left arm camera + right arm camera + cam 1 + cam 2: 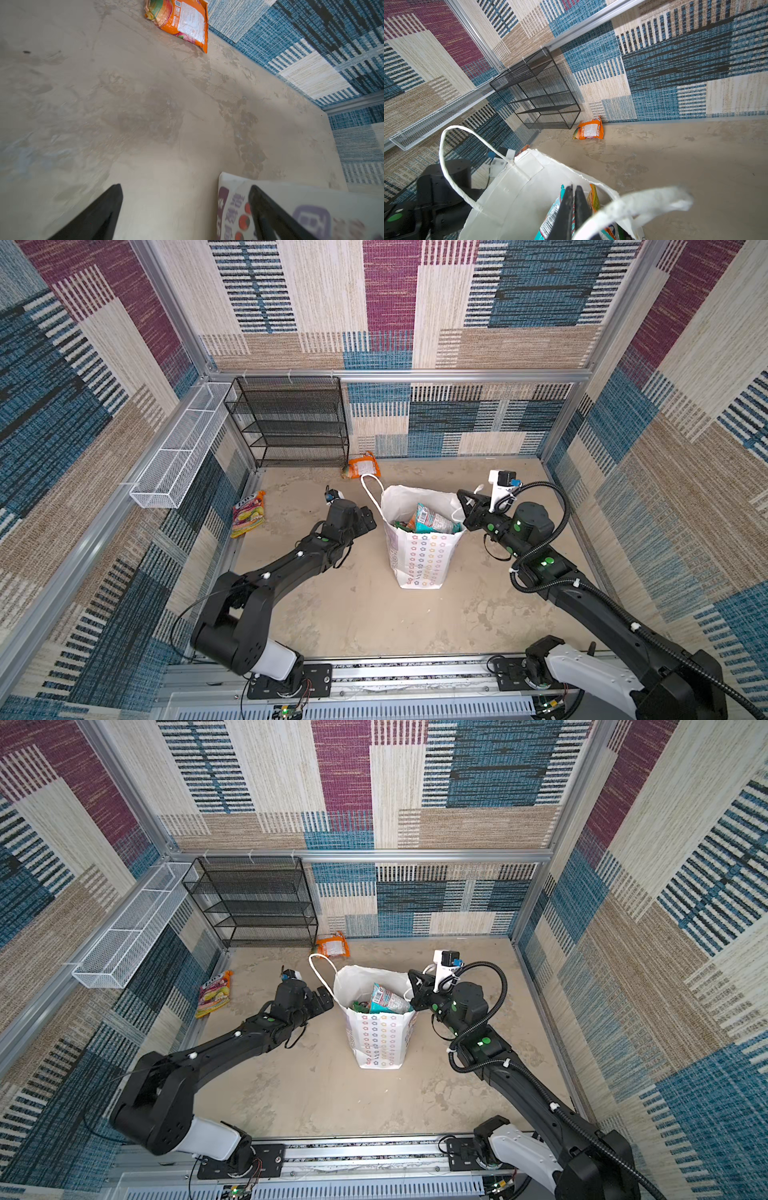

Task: Place the snacks into the paper bag
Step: 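Move the left gripper to the orange packet beside the wire rack, then grasp the orange packet's edge with the left gripper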

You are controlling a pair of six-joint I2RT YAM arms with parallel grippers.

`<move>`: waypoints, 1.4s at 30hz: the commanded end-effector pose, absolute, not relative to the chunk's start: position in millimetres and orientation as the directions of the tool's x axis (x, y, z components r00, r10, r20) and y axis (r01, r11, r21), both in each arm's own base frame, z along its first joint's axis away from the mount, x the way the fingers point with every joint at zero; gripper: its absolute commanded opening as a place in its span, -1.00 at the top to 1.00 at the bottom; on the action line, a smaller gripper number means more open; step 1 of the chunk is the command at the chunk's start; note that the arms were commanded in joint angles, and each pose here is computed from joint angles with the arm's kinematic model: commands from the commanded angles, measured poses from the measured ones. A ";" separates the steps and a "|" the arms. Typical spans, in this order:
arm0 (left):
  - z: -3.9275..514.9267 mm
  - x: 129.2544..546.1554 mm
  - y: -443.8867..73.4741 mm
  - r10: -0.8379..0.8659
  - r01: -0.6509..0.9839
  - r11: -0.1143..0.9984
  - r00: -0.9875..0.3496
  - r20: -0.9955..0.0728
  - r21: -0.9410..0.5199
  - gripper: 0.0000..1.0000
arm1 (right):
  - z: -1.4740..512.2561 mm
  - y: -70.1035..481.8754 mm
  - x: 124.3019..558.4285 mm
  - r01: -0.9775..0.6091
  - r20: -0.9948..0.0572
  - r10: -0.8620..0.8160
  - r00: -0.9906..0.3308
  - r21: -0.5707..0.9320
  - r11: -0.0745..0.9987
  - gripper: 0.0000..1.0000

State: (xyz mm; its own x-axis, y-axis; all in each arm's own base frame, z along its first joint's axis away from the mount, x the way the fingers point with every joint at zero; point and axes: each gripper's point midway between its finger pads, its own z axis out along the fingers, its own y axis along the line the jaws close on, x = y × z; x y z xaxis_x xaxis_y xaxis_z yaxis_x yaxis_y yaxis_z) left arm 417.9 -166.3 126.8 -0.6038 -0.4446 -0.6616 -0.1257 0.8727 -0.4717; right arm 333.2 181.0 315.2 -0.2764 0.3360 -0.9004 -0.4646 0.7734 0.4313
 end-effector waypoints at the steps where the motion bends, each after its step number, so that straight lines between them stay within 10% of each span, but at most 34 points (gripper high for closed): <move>1: 128.7 455.2 -183.0 -0.452 -0.083 0.863 -0.567 -0.688 -0.499 -0.92 | 320.8 179.3 334.9 -0.466 -0.908 0.339 -0.246 0.417 0.780 0.83; 21: 41.0 630.0 -188.7 -0.821 -0.350 0.543 -0.411 -0.396 -0.763 -0.56 | 313.1 177.2 342.0 -0.439 -0.914 0.322 -0.247 0.402 0.804 0.84; 36: 9.1 662.1 -177.7 -0.881 -0.516 0.470 -0.328 -0.341 -0.716 -0.44 | 314.0 175.0 342.4 -0.431 -0.917 0.319 -0.240 0.395 0.811 0.84; 42: 1.3 673.3 -171.9 -0.913 -0.523 0.407 -0.262 -0.313 -0.749 -0.09 | 312.6 174.7 343.0 -0.427 -0.916 0.319 -0.242 0.396 0.813 0.84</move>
